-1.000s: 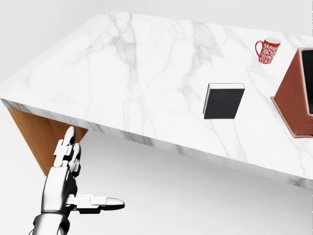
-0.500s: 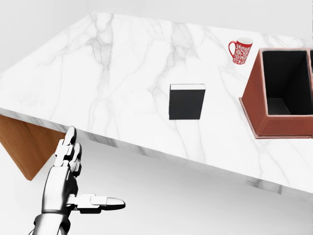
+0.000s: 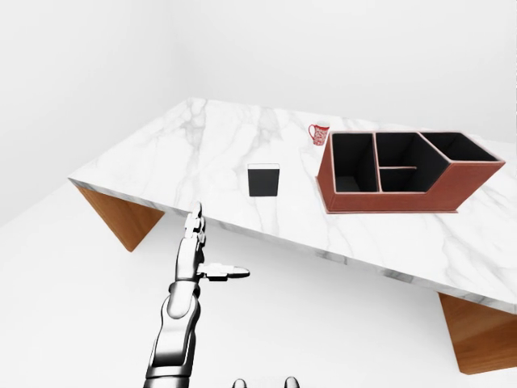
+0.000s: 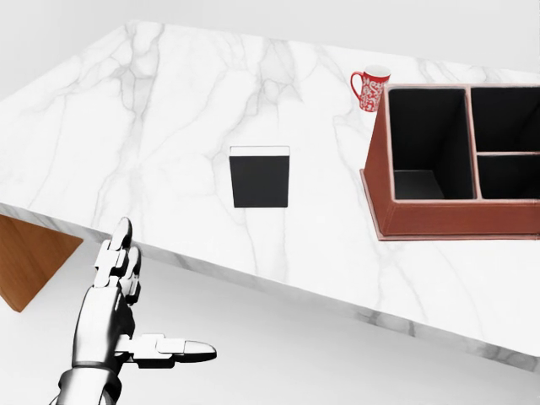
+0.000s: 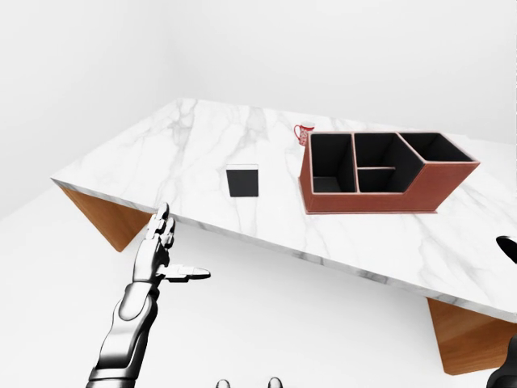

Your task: Pick up the book and place it in the left compartment of the caddy.

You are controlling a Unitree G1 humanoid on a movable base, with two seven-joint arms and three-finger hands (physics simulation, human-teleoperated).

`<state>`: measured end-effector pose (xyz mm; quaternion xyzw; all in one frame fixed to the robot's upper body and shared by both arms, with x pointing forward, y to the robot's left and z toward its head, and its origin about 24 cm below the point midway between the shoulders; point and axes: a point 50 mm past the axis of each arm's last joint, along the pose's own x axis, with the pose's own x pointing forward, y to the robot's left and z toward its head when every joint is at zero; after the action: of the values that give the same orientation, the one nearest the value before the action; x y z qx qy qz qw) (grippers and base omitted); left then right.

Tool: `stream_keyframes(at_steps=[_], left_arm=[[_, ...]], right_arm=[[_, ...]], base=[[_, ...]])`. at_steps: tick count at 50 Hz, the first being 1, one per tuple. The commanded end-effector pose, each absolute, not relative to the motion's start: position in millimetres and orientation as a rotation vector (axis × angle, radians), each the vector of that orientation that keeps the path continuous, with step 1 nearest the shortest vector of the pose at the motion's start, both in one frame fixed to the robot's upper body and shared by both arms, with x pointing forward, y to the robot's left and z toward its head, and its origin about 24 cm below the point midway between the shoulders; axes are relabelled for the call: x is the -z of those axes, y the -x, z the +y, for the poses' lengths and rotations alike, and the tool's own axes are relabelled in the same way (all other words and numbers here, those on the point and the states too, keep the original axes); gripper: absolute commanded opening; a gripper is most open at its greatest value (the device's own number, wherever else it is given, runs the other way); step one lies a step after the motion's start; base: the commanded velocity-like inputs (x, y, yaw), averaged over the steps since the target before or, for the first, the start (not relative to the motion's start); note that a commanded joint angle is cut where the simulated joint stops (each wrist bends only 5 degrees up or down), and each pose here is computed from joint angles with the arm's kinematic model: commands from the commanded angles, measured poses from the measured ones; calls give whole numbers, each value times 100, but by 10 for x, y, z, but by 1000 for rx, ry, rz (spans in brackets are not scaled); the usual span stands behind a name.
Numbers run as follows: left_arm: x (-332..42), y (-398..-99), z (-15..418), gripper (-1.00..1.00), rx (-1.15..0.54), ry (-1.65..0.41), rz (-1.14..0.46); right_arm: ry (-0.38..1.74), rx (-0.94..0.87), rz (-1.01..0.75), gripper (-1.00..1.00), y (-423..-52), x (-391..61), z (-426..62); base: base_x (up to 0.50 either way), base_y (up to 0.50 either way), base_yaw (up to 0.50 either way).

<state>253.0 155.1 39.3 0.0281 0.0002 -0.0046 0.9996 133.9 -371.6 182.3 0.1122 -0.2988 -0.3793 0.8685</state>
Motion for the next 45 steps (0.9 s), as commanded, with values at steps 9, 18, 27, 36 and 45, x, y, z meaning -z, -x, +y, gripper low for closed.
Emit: stream_keyframes(at_steps=[9, 18, 27, 36, 45], left_arm=[[-402, -2524, 1545, 100, 10, -59, 0], [-390, -2523, 1546, 100, 11, -60, -2], [-392, -2527, 1547, 100, 10, -59, -1], [-381, -2535, 1554, 100, 7, -60, -4], [-393, -2534, 1555, 100, 6, -60, -8]], right_arm=[[-230, 798, -618, 100, -1343, -1812, -3723], [-227, 798, -614, 100, -1347, -1804, -3724], [-228, 800, -611, 100, -1346, -1796, -3723], [-229, 801, -605, 100, -1356, -1782, -3728], [-232, 800, -611, 100, -1351, -1795, -3728]], base=[[12, -33, 0], [12, -33, 0], [12, -33, 0], [12, -33, 0], [12, -32, 0]])
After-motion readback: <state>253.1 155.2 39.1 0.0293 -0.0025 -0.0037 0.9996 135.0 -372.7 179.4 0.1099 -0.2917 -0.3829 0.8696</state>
